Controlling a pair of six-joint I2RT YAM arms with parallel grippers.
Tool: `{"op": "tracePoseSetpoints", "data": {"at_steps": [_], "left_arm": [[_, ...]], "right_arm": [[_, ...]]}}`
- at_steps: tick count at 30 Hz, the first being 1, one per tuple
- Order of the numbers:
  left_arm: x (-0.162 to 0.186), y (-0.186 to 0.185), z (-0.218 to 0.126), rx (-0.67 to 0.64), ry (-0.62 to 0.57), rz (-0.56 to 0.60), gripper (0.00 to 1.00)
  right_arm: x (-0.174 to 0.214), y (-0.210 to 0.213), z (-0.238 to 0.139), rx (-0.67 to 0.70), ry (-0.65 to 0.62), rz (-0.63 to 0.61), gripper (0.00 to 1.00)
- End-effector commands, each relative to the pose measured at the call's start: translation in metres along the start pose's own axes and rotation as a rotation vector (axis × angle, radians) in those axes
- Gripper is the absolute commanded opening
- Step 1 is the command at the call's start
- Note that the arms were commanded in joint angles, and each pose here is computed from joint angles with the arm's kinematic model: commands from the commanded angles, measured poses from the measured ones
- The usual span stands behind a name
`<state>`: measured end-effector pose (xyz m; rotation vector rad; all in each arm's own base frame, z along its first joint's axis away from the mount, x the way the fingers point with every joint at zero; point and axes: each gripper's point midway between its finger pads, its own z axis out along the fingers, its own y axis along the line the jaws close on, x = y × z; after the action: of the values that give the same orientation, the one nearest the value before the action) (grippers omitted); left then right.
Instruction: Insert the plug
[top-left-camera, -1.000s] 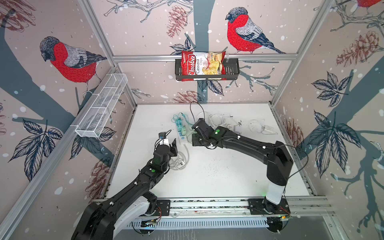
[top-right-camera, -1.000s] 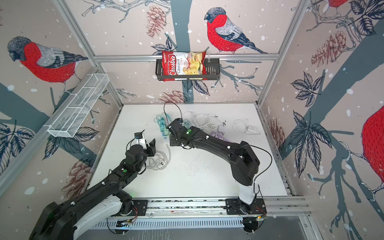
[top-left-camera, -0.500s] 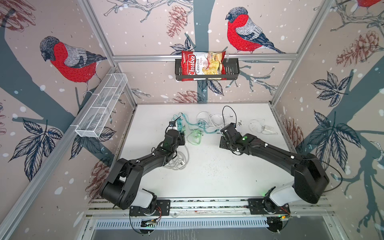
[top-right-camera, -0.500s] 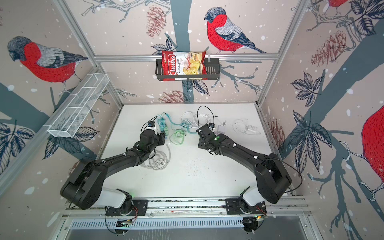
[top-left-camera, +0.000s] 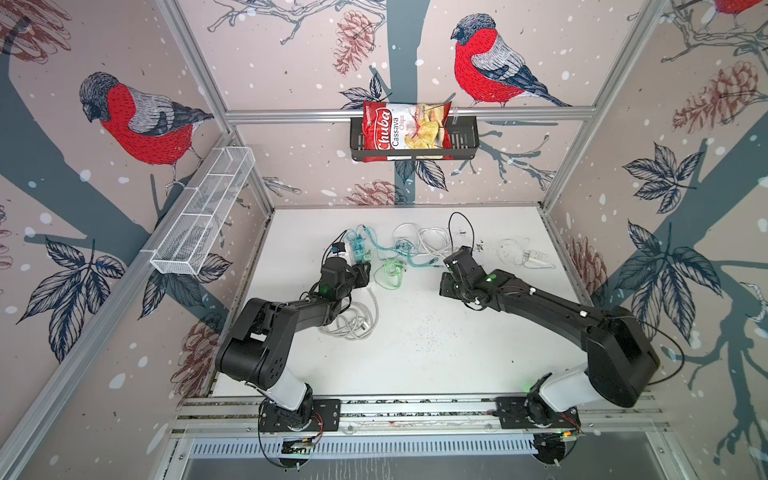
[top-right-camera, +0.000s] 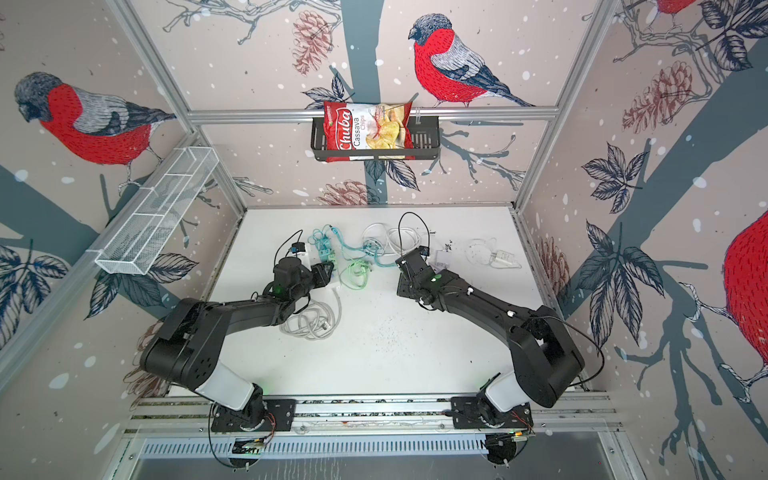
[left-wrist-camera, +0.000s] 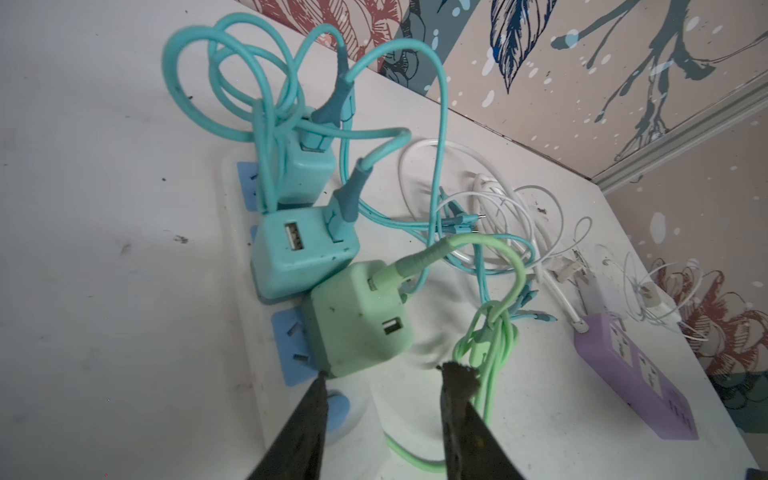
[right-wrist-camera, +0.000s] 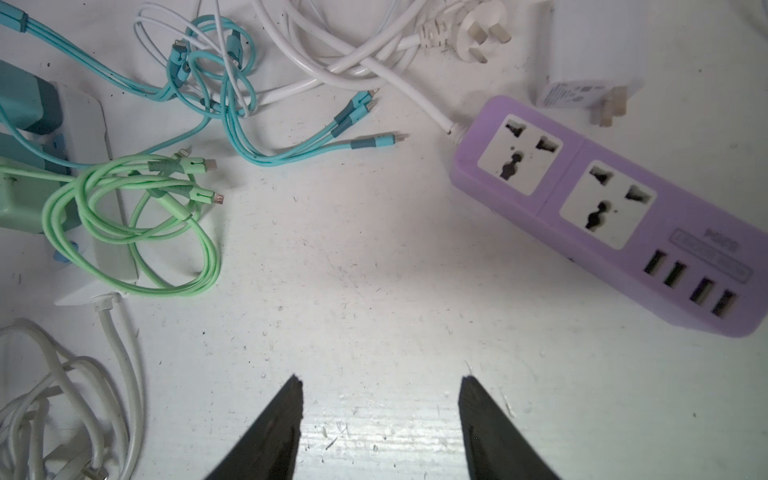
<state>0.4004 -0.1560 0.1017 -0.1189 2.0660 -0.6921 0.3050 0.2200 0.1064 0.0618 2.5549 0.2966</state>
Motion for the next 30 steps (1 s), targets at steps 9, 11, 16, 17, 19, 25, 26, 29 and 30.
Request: {"op": "tracePoseSetpoints", "data": {"at_steps": [9,11,16,17,19,25,26,29,30], "left_arm": [[-0.009,0.000,0.008,0.046,-0.038,-0.008,0.43],[-0.008,0.001,0.010,0.046,-0.036,-0.012,0.43],[-0.008,0.005,0.012,0.041,-0.037,-0.029,0.42],[-0.008,0.006,0.011,0.042,-0.042,-0.031,0.42],[-0.011,0.006,0.009,0.045,-0.052,-0.031,0.41],[-0.012,0.012,0.009,0.028,-0.060,-0.039,0.41],[-0.012,0.013,0.010,0.029,-0.060,-0.041,0.41],[-0.011,0.014,0.012,0.033,-0.061,-0.044,0.41],[-0.011,0.015,0.013,0.030,-0.060,-0.044,0.40]], "right_arm": [[-0.001,0.003,0.002,-0.025,-0.005,-0.016,0.60],[-0.001,0.002,0.002,-0.025,-0.004,-0.017,0.60],[-0.001,0.003,0.002,-0.028,-0.004,-0.018,0.60],[-0.001,0.003,0.002,-0.028,-0.004,-0.020,0.60],[-0.001,0.004,0.003,-0.030,-0.003,-0.020,0.60],[0.000,0.006,0.005,-0.037,0.004,-0.025,0.59],[0.000,0.006,0.005,-0.038,0.004,-0.024,0.59],[0.000,0.006,0.005,-0.038,0.004,-0.028,0.59],[0.000,0.006,0.005,-0.037,0.005,-0.027,0.59]]}}
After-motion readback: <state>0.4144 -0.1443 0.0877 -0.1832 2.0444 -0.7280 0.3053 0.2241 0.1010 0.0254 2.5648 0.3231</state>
